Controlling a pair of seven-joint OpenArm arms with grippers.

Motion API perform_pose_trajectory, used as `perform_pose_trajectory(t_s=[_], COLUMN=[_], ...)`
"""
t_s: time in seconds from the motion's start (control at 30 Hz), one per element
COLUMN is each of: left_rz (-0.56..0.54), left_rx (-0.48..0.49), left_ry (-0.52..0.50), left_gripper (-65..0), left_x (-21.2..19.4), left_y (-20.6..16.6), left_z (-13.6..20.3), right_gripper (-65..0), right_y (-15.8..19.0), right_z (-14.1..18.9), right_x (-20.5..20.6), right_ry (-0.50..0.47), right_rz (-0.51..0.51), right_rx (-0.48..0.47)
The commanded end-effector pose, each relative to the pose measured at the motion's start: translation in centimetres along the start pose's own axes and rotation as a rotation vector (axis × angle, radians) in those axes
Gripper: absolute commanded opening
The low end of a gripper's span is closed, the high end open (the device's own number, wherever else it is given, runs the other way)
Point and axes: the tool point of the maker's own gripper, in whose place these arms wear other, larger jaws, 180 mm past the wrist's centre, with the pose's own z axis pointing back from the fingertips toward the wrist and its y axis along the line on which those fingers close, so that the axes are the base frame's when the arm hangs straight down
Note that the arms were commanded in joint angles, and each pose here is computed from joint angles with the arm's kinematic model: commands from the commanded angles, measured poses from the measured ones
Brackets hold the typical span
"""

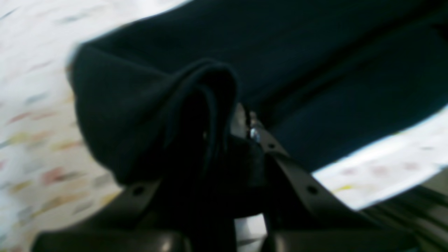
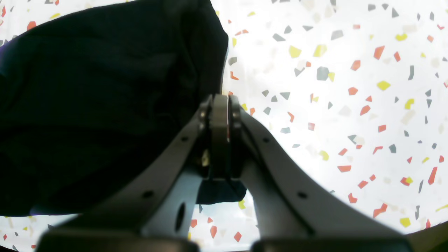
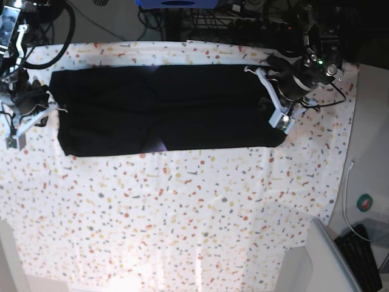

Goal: Layout the t-shirt on the table in an organized manner, then fold the t-shirt properly
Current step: 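Grasp the strip end with the left gripper and fold it toward the right gripper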

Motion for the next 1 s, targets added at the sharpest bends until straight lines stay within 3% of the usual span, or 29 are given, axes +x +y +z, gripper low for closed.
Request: perform_pose_trajectory(t_s=[0.0, 0.23, 0.47, 0.97], left_rz=[-0.023, -0.025, -0.056, -0.091], left_rx=[-0.002, -0.072, -0.18, -0.228], left_ry=[-0.047, -0.126, -0.091, -0.074], left_gripper=[-65.0, -65.0, -65.0, -65.0], left_x=[1.7, 6.4, 7.0, 6.6], left_y=[-0.1, -5.0, -8.9, -11.0], left_z=[0.2, -2.0, -4.9, -5.2], right_gripper=[-65.0, -65.0, -65.0, -65.0], right_y=[-0.3, -0.3, -0.3, -0.2], right_z=[0.3, 0.3, 0.3, 0.3], right_x=[1.5, 1.4, 1.4, 2.0], right_ry=[-0.047, -0.046, -0.046, -0.057], right_rz=[0.012, 0.012, 0.012, 0.01], right_rx=[-0.003, -0.003, -0.003, -0.003])
